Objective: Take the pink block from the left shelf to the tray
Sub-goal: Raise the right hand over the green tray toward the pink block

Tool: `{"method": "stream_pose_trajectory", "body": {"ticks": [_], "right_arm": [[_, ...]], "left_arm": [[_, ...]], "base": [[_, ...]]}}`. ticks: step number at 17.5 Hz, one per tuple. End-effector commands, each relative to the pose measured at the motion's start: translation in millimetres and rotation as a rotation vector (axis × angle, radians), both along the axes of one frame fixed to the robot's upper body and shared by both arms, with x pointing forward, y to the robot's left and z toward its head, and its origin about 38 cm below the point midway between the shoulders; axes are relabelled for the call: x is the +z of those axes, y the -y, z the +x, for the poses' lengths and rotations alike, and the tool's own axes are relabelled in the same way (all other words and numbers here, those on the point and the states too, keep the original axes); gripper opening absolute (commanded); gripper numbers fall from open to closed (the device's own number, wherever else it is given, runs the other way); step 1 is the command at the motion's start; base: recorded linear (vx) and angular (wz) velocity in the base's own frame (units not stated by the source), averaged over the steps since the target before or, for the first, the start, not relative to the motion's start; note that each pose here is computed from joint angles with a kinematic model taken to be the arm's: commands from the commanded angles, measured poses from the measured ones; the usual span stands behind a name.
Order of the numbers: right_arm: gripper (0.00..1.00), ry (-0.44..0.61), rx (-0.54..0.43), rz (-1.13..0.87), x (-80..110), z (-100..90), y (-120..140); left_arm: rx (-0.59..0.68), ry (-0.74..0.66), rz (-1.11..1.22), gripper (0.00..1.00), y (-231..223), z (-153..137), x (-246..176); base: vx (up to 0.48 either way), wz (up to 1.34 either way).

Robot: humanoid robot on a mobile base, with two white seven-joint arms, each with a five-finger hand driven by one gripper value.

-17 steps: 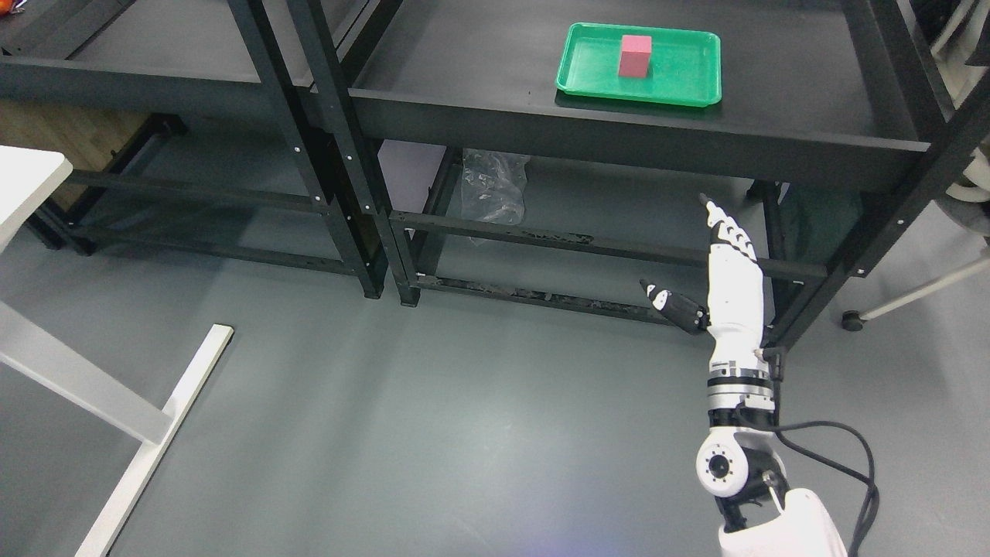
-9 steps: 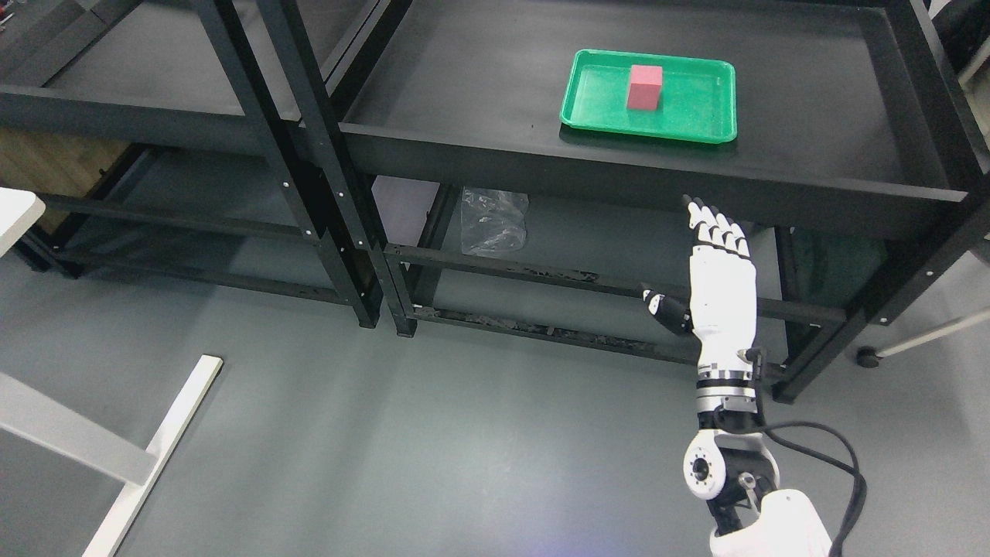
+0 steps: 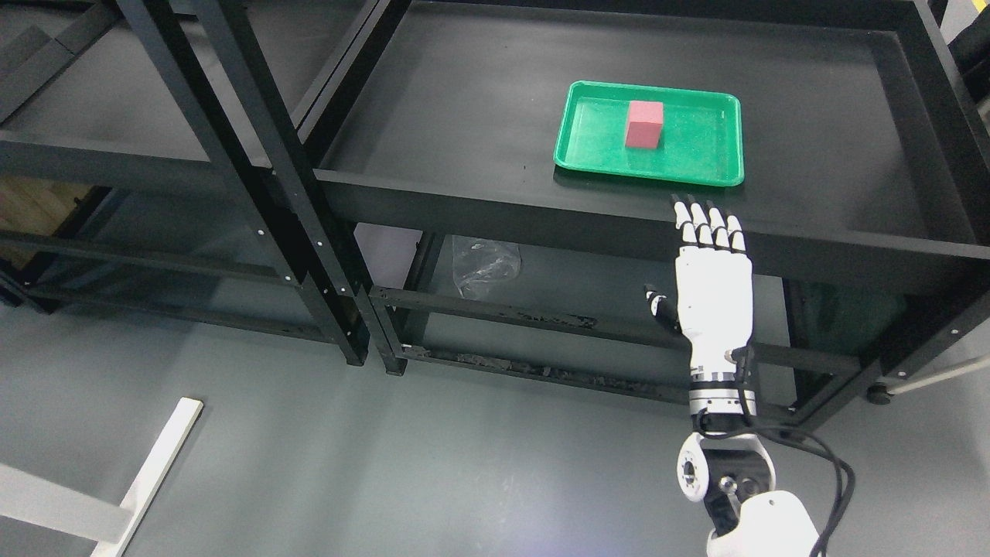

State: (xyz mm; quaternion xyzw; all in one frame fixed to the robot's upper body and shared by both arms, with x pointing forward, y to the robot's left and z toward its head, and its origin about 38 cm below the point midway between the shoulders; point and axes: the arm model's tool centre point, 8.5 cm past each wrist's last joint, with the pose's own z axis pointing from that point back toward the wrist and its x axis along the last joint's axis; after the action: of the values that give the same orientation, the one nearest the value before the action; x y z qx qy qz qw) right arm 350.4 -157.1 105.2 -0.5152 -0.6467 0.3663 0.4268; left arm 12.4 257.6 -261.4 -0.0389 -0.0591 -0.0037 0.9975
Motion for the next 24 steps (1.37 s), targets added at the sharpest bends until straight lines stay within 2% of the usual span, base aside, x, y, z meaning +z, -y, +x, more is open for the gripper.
{"method": "stream_pose_trajectory", "body": {"ticks": [1,3,10,11,16,17,24], "right_arm": [[0.99,0.182,-0.006,-0.118,15.6,-5.8,-3],[0.99,0.221,-0.009,-0.082,22.2,-3.6,-3],[0.99,0.204,-0.001,-0.023,28.7,5.3,-2],[0.99,0.183,0.000,-0.012,28.2,7.8,-1],[0.99,-0.121,0.089,0.057,8.3,22.5,-4],[0.99,-0.155,0.103,0.072,5.6,23.0,-5],[0.99,-0.180,0.106,0.087,3.5,25.4,-3]], "left_arm": [[0.000,-0.003,0.015,1.00,-11,-7,1],[0.000,-0.003,0.015,1.00,-11,-7,1],[0.000,-0.003,0.015,1.00,-11,-7,1],[0.000,-0.003,0.015,1.00,-11,-7,1],[0.000,-0.003,0.015,1.00,-11,-7,1],[0.000,-0.003,0.015,1.00,-11,-7,1],[0.000,-0.003,0.015,1.00,-11,-7,1]], "base": [[0.253,-0.02],[0.234,-0.03],[0.240,-0.03],[0.219,-0.03],[0.227,-0.03],[0.218,-0.04],[0.175,-0.04]]}}
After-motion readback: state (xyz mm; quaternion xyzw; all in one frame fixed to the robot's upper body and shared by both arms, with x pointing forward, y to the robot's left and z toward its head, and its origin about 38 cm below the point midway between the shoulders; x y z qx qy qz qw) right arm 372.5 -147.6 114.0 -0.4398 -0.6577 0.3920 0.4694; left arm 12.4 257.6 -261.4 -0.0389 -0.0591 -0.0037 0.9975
